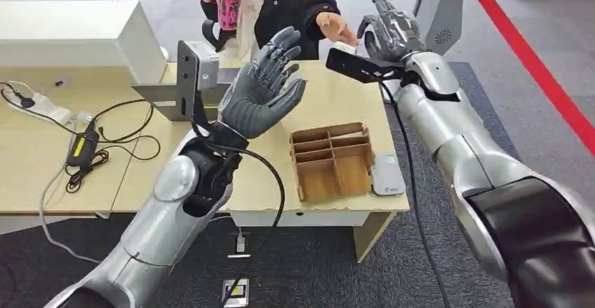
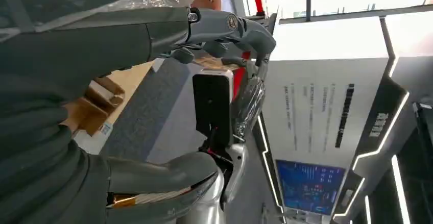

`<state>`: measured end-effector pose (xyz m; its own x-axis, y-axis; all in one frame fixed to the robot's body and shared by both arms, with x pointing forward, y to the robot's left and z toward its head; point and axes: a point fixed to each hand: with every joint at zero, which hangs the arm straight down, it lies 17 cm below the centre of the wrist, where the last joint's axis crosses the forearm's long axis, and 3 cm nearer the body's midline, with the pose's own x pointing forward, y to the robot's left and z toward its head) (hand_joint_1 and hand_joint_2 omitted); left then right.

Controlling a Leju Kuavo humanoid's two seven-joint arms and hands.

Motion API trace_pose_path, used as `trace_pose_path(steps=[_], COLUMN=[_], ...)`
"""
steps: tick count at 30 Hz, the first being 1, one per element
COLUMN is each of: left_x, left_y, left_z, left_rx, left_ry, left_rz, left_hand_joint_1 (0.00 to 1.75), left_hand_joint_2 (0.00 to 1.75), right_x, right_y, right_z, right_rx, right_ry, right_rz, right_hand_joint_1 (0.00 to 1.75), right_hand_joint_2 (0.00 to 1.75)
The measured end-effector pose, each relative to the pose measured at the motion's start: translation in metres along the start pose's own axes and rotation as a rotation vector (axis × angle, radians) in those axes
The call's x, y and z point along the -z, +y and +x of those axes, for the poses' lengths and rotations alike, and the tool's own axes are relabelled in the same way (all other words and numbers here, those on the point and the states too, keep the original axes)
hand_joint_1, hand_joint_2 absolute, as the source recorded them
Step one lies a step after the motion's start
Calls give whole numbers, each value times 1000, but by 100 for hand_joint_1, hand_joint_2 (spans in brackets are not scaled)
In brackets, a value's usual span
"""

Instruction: Pass the card to the sensor for recognition and then transmit it.

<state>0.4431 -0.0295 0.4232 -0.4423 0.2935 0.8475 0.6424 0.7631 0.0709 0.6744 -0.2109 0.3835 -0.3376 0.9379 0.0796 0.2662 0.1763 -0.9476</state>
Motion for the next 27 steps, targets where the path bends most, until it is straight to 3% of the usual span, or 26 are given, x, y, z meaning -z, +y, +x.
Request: trace_pose_path(steps=[15,25,27], left_x=[8,11,11], left_y=[-11,-12,-12], left_z=[6,6,6], left_rx=[-30,-39,-41], left_ry=[-2,6,7], left_rz=[-22,-26,-27], left_hand_joint_1=[0,0,0], left_hand_joint_2=[175,175,175], right_x=[-1,-9,-11], right_y=[3,9,10], right_z=[-32,-53,-57], right_rx=[-1,-10,-12], right_ry=[165,216,224], right_rz=[51,69,74], right_hand_joint_1=[175,175,17], right_hand_joint_2=[175,175,175])
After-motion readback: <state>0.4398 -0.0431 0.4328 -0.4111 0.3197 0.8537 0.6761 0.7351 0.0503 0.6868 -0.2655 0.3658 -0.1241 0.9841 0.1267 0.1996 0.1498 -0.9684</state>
